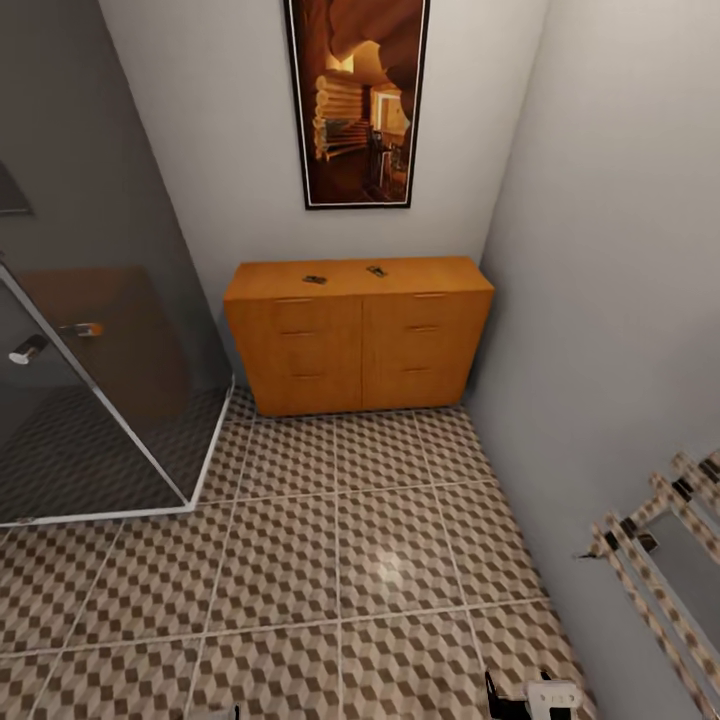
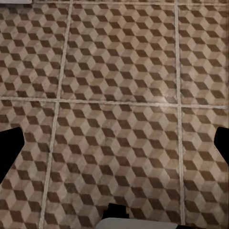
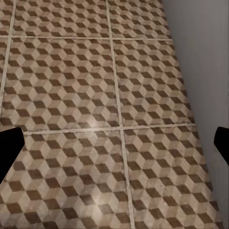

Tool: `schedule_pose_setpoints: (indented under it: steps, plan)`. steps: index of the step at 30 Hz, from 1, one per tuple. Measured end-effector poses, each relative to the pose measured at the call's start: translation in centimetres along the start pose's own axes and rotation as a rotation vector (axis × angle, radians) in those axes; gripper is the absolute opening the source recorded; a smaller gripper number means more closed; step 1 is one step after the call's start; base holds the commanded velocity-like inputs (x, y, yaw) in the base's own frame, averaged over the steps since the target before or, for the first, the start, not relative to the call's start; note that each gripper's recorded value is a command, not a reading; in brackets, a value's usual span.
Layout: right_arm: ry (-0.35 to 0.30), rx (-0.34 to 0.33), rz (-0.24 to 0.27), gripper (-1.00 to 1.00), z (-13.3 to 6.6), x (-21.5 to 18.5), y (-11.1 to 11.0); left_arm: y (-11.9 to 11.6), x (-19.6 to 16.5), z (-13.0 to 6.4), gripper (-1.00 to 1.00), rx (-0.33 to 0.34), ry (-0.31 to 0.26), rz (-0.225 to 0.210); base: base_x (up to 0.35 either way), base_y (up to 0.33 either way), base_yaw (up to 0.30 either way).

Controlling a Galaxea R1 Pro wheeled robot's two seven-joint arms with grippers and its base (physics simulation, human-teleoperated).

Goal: Take the four mousetraps from the cabinet in the bathroom and place them on the bathroom floor. Make sure all four end up on the same floor surface, and ensure that at least two of them are either under or directly next to the same bathroom sink.

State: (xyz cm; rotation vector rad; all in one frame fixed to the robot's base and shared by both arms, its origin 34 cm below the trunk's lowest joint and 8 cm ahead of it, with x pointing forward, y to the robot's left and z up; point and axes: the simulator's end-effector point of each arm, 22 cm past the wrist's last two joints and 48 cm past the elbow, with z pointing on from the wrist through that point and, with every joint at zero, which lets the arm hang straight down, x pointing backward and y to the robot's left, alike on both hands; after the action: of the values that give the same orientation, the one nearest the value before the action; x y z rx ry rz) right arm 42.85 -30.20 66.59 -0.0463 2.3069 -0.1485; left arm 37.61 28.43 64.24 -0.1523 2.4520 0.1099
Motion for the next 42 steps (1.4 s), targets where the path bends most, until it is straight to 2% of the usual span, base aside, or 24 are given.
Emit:
schedule_pose_setpoints:
  steps: [12,42]
  plan:
    - [0.0,0.0,0.0,1.0,0.0,0.0,0.0,0.0,-0.01,0.0,1.0,0.0,0.0,0.0,0.248,-0.169,0.122]
    - [0.0,-0.001,0.0,1.0,0.0,0.01,0.01,0.0,0.0,0.0,1.0,0.0,0.0,0.0,0.22,-0.006,0.052]
